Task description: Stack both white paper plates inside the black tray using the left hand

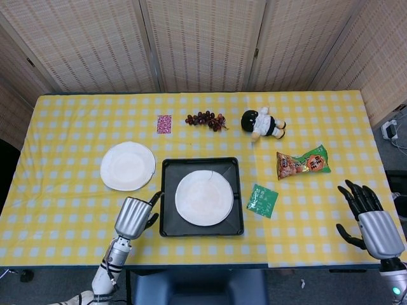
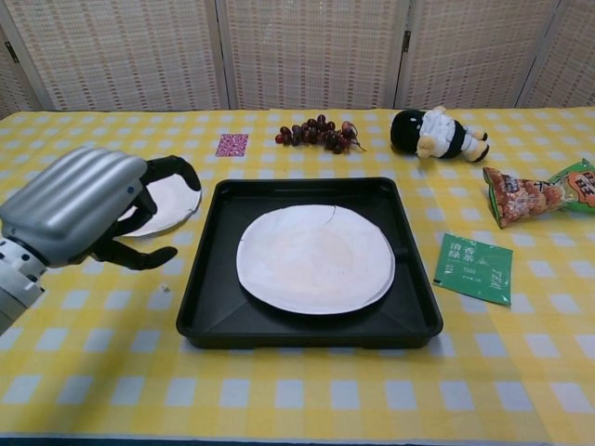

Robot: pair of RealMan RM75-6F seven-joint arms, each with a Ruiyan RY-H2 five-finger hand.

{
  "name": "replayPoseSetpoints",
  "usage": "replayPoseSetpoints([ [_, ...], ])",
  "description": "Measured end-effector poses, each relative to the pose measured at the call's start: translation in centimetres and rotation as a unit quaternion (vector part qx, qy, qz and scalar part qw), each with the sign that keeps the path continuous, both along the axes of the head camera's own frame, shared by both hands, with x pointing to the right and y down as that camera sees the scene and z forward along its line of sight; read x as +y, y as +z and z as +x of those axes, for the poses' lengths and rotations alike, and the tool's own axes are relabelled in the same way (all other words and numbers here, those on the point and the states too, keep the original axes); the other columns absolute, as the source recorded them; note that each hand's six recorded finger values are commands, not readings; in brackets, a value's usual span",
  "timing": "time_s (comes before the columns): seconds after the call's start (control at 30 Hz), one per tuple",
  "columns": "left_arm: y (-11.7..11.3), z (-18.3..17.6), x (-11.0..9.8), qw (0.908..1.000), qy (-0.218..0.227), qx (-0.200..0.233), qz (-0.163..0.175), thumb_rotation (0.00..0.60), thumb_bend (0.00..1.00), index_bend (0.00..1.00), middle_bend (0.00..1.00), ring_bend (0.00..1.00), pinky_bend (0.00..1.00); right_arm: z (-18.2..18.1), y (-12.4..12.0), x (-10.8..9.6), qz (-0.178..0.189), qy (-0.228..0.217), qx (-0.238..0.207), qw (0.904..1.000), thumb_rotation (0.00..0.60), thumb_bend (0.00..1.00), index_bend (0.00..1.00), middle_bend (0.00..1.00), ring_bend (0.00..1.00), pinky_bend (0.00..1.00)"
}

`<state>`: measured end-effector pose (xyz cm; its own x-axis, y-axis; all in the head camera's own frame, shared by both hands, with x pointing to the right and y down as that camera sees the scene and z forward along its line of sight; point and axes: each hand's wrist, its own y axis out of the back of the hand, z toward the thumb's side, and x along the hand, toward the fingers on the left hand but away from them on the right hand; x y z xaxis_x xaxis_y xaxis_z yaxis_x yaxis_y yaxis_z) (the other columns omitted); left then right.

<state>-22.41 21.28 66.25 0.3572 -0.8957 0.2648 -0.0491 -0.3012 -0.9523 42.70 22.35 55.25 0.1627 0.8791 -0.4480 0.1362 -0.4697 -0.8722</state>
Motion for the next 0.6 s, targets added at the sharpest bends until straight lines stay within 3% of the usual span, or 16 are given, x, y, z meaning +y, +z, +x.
replayPoseSetpoints([
  [0.3,2.7,-5.9,-1.0,0.9960,-0.041,-0.072,-0.034,0.600,0.39,0.44,1.00,1.00,1.00,-0.5,0.5,0.2,-0.005,-0.007,0.003,1.0000,0.600,0.37,0.00,0.00,0.00,0.00],
  [0.6,5.9,-8.9,-2.0,0.9897,-0.053,-0.127,-0.040,0.600,0.43,0.44,1.00,1.00,1.00,-0.4,1.0,0.0,-0.011,-0.003,0.011,0.9999,0.600,0.37,0.00,0.00,0.00,0.00],
])
